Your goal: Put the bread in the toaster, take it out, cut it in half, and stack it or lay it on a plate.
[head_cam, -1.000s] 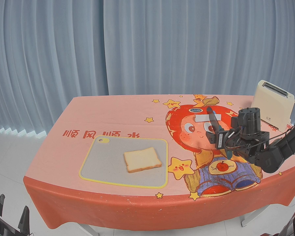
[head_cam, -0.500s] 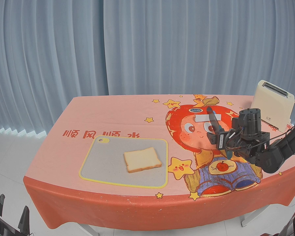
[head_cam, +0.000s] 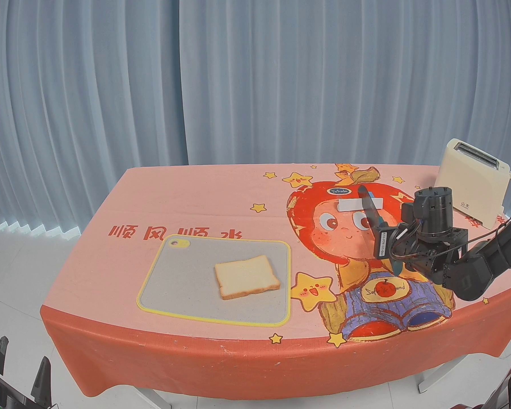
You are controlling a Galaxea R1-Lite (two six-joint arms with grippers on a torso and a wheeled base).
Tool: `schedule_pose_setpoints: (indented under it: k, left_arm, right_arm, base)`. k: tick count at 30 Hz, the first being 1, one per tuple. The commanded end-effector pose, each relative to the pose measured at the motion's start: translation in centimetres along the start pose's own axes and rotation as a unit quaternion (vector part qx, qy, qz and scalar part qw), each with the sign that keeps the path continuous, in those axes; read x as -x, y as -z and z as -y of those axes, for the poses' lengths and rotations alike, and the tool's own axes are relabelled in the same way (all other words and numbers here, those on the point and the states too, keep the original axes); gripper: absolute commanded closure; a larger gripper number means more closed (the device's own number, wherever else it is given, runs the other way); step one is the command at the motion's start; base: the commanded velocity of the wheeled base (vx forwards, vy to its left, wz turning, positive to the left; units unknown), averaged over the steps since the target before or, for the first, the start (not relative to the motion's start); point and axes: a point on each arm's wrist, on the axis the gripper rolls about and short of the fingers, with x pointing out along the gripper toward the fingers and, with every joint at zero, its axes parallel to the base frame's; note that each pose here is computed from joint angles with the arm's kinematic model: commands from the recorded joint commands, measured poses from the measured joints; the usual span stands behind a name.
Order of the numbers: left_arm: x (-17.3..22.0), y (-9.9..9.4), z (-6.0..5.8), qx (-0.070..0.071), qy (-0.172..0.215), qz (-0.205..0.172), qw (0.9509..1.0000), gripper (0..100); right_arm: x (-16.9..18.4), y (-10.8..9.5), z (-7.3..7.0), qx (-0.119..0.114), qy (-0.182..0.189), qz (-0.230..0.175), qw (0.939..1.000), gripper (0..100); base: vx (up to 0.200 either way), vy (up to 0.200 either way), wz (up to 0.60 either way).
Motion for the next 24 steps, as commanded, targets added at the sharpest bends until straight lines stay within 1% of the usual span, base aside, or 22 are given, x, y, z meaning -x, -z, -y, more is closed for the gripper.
schedule_pose_setpoints:
  k: [1, 8, 11, 16, 17, 20, 21, 24]
  left_arm:
    - [-0.1, 0.5, 0.0, 0.0, 0.0, -0.008, 1.0, 0]
    - [-0.1, 0.5, 0.0, 0.0, 0.001, -0.008, 1.0, 0]
    - [-0.1, 0.5, 0.0, 0.0, 0.001, -0.008, 1.0, 0]
    - [-0.1, 0.5, 0.0, 0.0, 0.001, -0.008, 1.0, 0]
    - [-0.1, 0.5, 0.0, 0.0, 0.0, -0.008, 1.0, 0]
    - [-0.1, 0.5, 0.0, 0.0, 0.0, -0.008, 1.0, 0]
    - [-0.1, 0.5, 0.0, 0.0, 0.001, -0.008, 1.0, 0]
    - [-0.1, 0.5, 0.0, 0.0, 0.0, -0.008, 1.0, 0]
  right_arm:
    - [0.0, -0.1, 0.1, -0.001, 0.001, 0.002, 1.0, 100]
    - [0.2, -0.5, 0.2, -0.004, 0.001, 0.01, 0.9999, 100]
    - [0.5, -1.0, 0.3, -0.01, -0.002, 0.029, 0.9995, 100]
    - [0.8, -1.3, 0.3, -0.014, -0.004, 0.043, 0.999, 100]
    - [1.0, -1.6, 0.3, -0.018, -0.006, 0.052, 0.9984, 100]
    - [1.1, -1.7, 0.3, -0.019, -0.007, 0.055, 0.9983, 100]
    - [1.4, -2.1, 0.3, -0.023, -0.01, 0.067, 0.9974, 100]
    - [2.2, -2.6, 0.1, -0.026, -0.019, 0.078, 0.9964, 100]
  base:
    - [0.0, 0.0, 0.0]
    - [0.0, 0.0, 0.0]
    - [0.0, 0.0, 0.0]
    - [0.0, 0.0, 0.0]
    - [0.0, 0.0, 0.0]
    - [0.0, 0.0, 0.0]
    - [0.0, 0.0, 0.0]
    - [0.0, 0.0, 0.0]
